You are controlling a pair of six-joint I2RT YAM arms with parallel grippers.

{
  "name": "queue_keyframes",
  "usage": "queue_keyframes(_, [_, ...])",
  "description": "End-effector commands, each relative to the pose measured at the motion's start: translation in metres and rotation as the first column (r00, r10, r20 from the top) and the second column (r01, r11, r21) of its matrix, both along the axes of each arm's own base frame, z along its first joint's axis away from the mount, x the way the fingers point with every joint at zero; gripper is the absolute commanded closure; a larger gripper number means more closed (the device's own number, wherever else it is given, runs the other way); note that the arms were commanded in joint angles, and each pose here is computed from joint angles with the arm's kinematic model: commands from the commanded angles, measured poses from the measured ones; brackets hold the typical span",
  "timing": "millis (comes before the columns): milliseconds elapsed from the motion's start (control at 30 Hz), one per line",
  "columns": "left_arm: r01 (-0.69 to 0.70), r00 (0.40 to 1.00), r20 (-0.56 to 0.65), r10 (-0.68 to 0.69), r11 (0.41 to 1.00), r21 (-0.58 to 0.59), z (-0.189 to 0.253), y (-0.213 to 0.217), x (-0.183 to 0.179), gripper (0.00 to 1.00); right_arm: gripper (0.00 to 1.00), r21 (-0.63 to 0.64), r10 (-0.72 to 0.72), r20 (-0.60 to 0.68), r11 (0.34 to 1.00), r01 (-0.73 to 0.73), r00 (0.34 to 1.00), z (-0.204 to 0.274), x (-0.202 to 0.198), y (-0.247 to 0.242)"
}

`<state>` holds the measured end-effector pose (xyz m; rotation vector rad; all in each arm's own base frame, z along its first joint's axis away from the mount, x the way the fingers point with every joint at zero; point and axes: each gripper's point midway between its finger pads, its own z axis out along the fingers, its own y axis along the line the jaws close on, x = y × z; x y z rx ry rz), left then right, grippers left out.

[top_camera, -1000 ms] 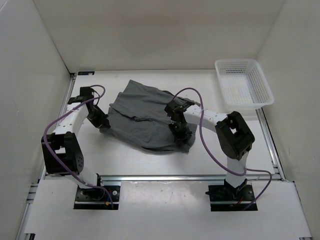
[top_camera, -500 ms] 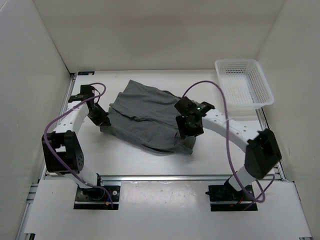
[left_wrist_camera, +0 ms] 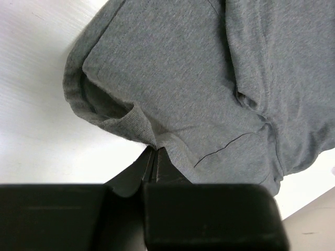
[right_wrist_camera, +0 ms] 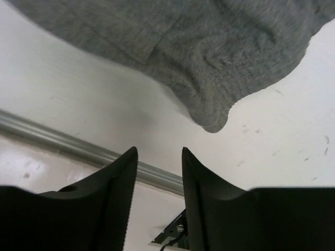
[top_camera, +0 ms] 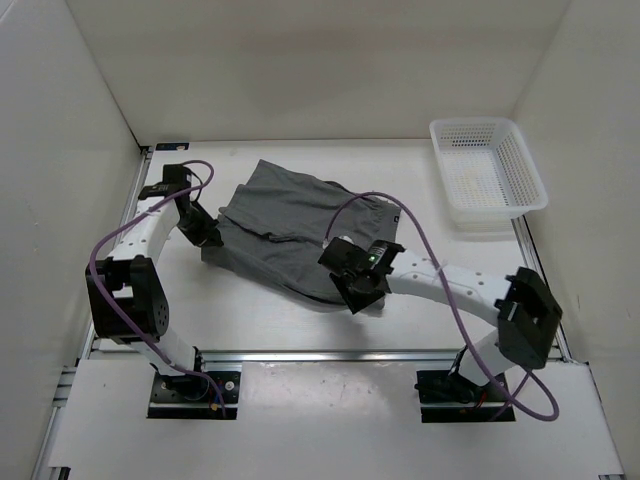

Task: Fold and stack the shorts
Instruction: Flatten the shorts out

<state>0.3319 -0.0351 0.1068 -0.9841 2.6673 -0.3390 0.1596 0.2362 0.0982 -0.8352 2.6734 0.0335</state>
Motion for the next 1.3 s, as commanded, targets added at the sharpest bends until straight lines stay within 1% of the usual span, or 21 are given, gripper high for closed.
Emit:
queue_keyframes(0, [-0.008,0.999,0.039,0.007,1.0,0.025,0.011,0.004,0.01,0.9,0.53,-0.041,-0.013,0.02,0.999,0.014,1.0,-0.016,0.012,0.0])
queue_keyframes(33, [-0.008,0.999,0.039,0.007,1.0,0.025,0.011,0.004,0.01,0.9,0.51,-0.045,-0.013,0.017,0.999,0.014,1.0,-0.019,0.013,0.002])
queue_keyframes(200, [-0.011,0.999,0.038,0.01,0.999,0.035,0.013,0.006,0.011,0.9,0.51,-0.08,-0.004,-0.001,0.997,0.004,1.0,-0.047,0.019,0.011])
queue_keyframes(300, [-0.011,0.999,0.038,0.01,0.999,0.035,0.013,0.006,0.011,0.9,0.51,-0.128,-0.016,0.046,0.992,0.022,0.999,-0.057,0.032,0.012])
queue_keyframes(433, [-0.012,0.999,0.047,0.01,0.999,0.035,0.016,0.006,0.01,0.9,0.51,-0.188,-0.002,0.06,0.982,0.014,0.998,-0.075,0.042,0.014])
queue_keyframes(500, [-0.015,0.999,0.038,0.013,0.999,0.044,0.015,0.007,0.008,0.9,0.52,-0.196,-0.003,0.065,0.98,0.016,0.998,-0.079,0.045,0.016])
queue_keyframes(600, [-0.009,1.0,0.029,0.008,0.998,0.055,0.014,0.009,0.006,0.9,0.57,-0.218,-0.024,0.064,0.975,0.038,0.998,-0.088,0.052,0.011])
queue_keyframes(633, [-0.009,1.0,0.029,0.008,0.998,0.055,0.014,0.009,0.006,0.9,0.6,-0.231,-0.037,0.069,0.972,0.052,0.997,-0.09,0.055,0.004])
queue_keyframes(767, [-0.004,1.0,0.028,0.002,0.998,0.067,0.015,0.011,0.006,0.9,0.61,-0.191,-0.09,0.157,0.974,0.12,0.983,-0.066,0.065,-0.003])
queue_keyframes(800, [-0.005,0.999,0.037,0.002,0.998,0.068,0.018,0.011,0.008,0.9,0.61,-0.155,-0.096,0.176,0.98,0.124,0.98,-0.054,0.067,0.0])
queue_keyframes(833, [-0.005,0.999,0.037,0.002,0.998,0.068,0.018,0.011,0.008,0.9,0.61,-0.164,-0.122,0.181,0.975,0.152,0.976,-0.053,0.066,-0.01])
queue_keyframes(900, [-0.005,0.999,0.037,0.002,0.998,0.068,0.018,0.011,0.008,0.9,0.61,-0.138,-0.142,0.202,0.976,0.171,0.969,-0.044,0.066,-0.013])
queue_keyframes(1033, [-0.005,0.999,0.037,0.002,0.998,0.068,0.018,0.011,0.008,0.9,0.6,-0.145,-0.154,0.219,0.971,0.189,0.963,-0.045,0.069,-0.02])
queue_keyframes(1100, [-0.005,0.999,0.037,0.002,0.998,0.068,0.018,0.011,0.008,0.9,0.56,-0.128,-0.158,0.227,0.973,0.19,0.961,-0.04,0.069,-0.019])
queue_keyframes(1267, [-0.004,1.0,0.028,0.002,0.998,0.067,0.018,0.011,0.006,0.9,0.54,-0.147,-0.125,0.214,0.976,0.158,0.969,-0.049,0.074,-0.012])
